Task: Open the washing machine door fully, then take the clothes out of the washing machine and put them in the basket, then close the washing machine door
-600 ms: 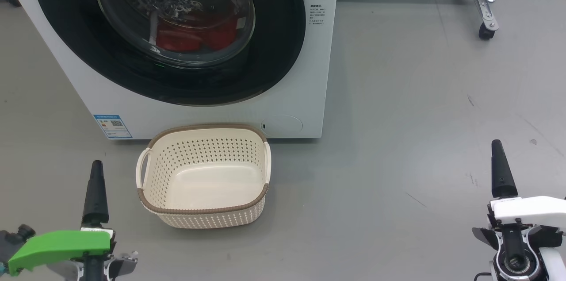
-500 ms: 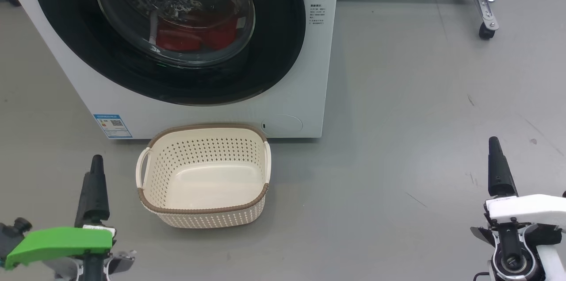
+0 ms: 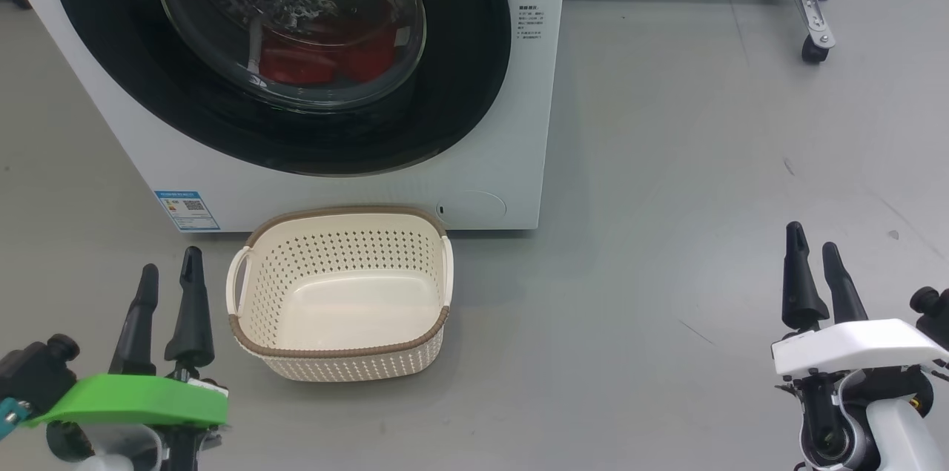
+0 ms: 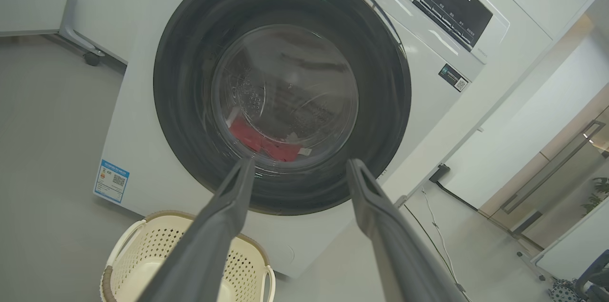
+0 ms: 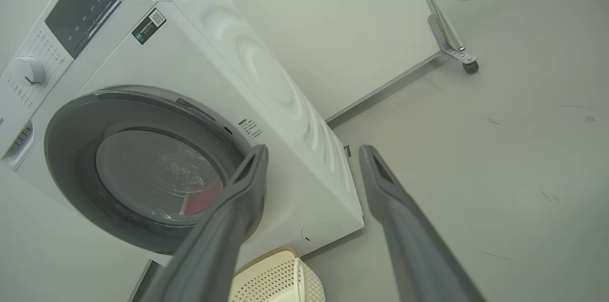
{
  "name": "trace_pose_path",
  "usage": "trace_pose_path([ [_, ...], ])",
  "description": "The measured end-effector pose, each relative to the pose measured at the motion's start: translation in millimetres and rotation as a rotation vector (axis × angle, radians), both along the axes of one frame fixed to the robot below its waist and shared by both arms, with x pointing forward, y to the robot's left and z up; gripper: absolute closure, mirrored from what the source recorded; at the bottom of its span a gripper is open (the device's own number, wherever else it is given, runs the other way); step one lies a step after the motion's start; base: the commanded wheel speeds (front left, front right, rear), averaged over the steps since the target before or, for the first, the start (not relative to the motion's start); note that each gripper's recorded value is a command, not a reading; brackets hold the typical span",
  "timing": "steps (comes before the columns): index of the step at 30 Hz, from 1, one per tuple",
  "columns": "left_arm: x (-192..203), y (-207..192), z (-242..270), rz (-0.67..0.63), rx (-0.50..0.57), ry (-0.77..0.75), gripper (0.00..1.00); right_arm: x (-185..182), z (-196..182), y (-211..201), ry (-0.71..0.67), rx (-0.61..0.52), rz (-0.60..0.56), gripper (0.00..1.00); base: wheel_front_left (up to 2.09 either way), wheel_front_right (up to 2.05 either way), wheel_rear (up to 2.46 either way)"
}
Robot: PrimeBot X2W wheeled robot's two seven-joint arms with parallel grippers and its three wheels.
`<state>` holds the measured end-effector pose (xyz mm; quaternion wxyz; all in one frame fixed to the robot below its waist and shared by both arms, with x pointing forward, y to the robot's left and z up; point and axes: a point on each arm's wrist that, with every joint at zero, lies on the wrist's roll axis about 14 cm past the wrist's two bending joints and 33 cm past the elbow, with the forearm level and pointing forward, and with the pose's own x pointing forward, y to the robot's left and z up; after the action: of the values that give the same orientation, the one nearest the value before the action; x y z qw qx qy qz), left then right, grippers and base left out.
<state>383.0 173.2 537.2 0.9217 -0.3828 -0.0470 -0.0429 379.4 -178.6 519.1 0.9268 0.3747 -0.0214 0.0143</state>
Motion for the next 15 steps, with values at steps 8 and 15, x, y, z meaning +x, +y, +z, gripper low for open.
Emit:
trace_pose_path([
  [8, -0.3, -13.2, -1.7, -0.024, 0.220, -0.019, 0.00, -0.9, -3.0, 10.8, -0.001, -0.230, 0.037, 0.00, 0.00, 0.00, 0.00],
  [15, -1.8, -21.8, -14.3, -0.030, 0.386, 0.003, 0.00, -2.4, -11.4, 20.8, 0.011, -0.340, 0.055, 0.00, 0.00, 0.00, 0.00],
])
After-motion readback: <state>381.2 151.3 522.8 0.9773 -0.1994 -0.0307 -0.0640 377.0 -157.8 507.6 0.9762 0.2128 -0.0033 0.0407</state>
